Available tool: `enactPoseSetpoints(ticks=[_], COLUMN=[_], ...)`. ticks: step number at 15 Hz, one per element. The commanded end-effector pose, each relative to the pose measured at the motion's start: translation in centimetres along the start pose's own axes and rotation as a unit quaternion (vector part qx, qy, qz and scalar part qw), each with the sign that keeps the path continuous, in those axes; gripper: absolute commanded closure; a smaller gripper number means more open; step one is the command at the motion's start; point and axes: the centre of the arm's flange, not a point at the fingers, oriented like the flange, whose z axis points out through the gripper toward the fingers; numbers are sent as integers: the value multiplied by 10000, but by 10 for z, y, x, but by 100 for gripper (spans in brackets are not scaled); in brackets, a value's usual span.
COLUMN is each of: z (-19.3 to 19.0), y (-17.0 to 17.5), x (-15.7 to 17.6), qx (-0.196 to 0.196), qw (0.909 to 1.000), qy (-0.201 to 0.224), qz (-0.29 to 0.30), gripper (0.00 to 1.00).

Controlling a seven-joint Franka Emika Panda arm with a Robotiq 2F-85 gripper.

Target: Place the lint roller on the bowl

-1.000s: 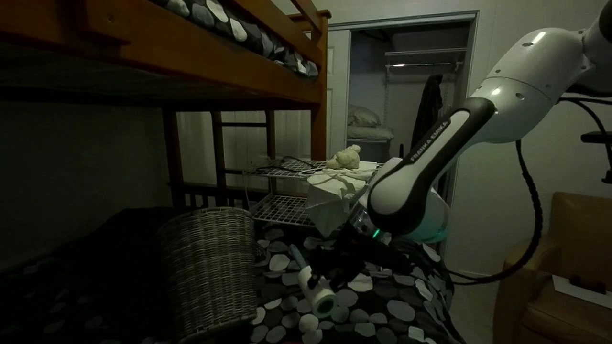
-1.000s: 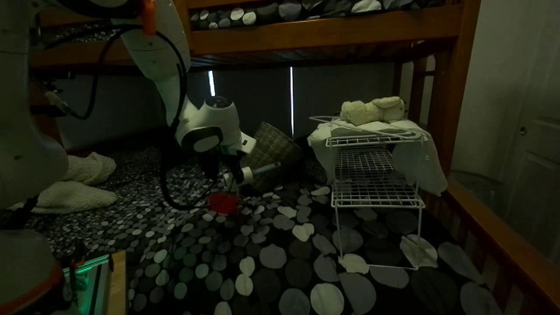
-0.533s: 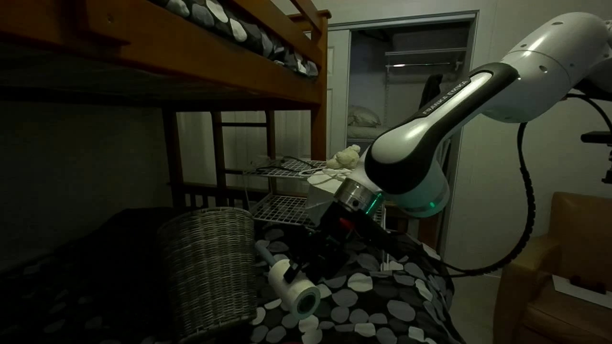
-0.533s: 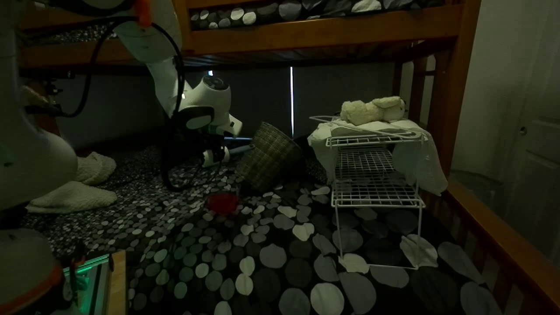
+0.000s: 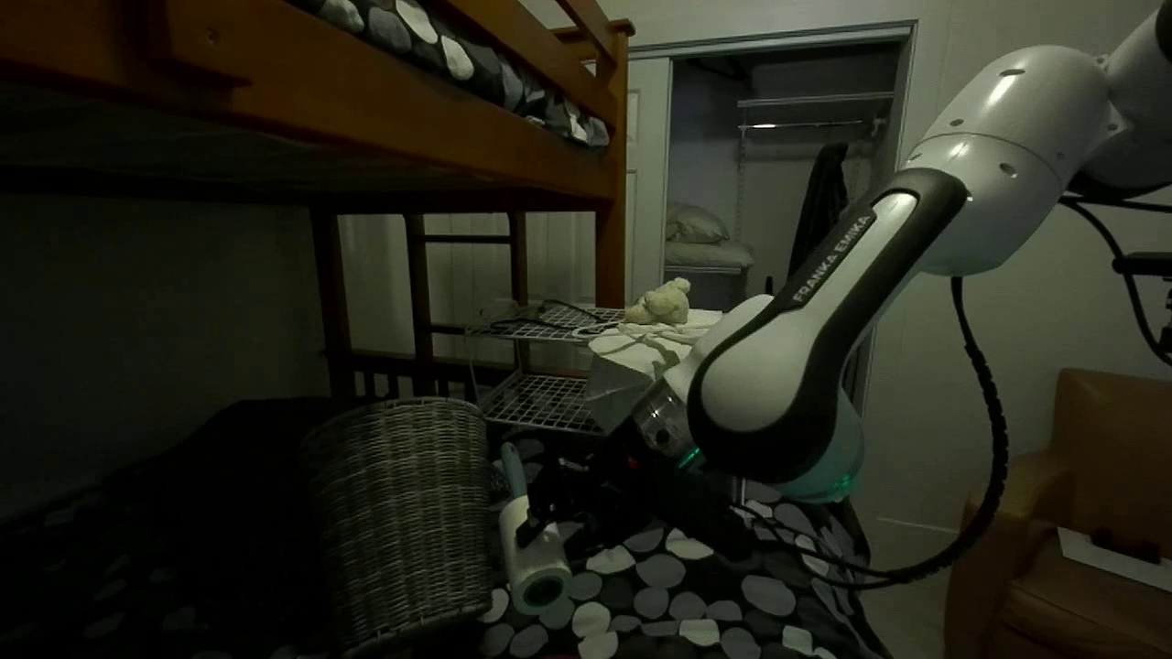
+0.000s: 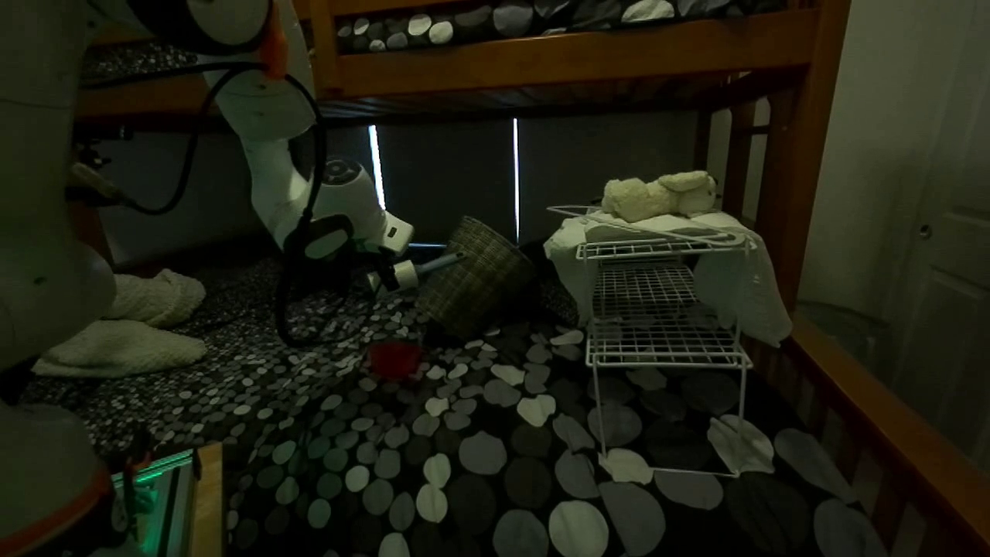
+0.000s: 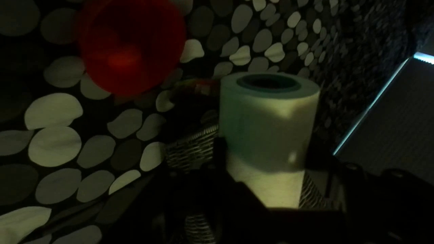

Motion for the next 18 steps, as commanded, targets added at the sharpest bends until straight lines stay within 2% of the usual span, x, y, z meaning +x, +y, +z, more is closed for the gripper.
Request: enactPoseSetpoints(ticks=[1,4,7,11,13,15,18], z=[54,67,89,128,132,127,130], y=[-1,28,48,27,9,-3,4], x=[-25,-36,-58,-80,-81,-71,-66], qx=[-735,-1328,-1426,-1296,-1200,-1253,-1497], qw=[9961,9903,9895,9894,9894,9876,9836], qy=[493,397,213,380,505,648,762], qz=[40,78,-54,-542,-647,-688,-659], gripper=[65,65,65,65,65,65,65])
